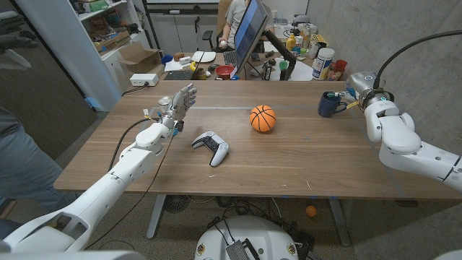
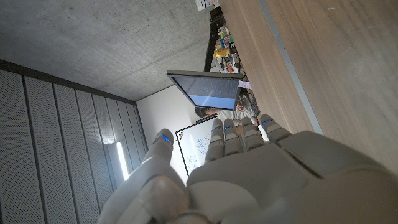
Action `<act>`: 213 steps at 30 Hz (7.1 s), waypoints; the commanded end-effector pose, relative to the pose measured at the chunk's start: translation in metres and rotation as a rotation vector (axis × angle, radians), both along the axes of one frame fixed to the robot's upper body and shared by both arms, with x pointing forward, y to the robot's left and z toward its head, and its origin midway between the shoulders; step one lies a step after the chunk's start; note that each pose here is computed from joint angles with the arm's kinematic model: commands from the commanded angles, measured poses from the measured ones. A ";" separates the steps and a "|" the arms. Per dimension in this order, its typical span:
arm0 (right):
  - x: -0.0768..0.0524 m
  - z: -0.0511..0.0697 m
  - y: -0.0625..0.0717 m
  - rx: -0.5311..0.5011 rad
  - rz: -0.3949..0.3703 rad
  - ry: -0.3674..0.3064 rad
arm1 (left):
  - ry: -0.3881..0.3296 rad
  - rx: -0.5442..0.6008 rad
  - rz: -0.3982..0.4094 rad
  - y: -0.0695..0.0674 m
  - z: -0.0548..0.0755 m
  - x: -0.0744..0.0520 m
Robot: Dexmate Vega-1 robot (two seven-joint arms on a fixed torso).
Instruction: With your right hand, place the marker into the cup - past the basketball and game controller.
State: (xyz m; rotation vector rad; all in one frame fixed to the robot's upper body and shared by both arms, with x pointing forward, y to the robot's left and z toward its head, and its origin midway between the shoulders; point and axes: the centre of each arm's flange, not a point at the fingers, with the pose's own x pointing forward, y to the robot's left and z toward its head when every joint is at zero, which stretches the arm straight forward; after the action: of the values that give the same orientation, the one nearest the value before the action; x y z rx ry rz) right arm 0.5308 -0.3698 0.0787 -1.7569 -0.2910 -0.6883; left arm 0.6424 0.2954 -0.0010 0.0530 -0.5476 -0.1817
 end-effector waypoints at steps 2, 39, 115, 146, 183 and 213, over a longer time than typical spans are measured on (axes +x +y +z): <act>0.014 0.022 0.007 -0.056 -0.007 -0.012 | 0.000 -0.011 0.008 0.003 -0.003 -0.002; 0.056 0.050 0.000 -0.209 -0.105 0.033 | -0.018 -0.040 0.045 0.013 -0.006 -0.013; 0.096 0.021 -0.015 -0.523 -0.254 0.159 | -0.040 -0.072 0.071 0.015 -0.011 -0.033; 0.100 0.031 0.005 -0.573 -0.235 0.147 | -0.034 -0.091 0.070 0.019 -0.021 -0.034; 0.090 0.030 0.012 -0.567 -0.233 0.185 | -0.038 -0.113 0.056 0.022 -0.028 -0.030; 0.095 0.037 0.017 -0.518 -0.259 0.231 | -0.040 -0.112 0.056 0.023 -0.026 -0.029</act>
State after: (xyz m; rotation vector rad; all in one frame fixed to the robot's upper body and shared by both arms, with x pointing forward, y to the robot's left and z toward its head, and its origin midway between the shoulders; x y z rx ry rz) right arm 0.6235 -0.3520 0.1139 -2.3896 -0.1237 -0.6231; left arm 0.6137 0.3188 -0.0298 -0.0407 -0.5930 -0.0945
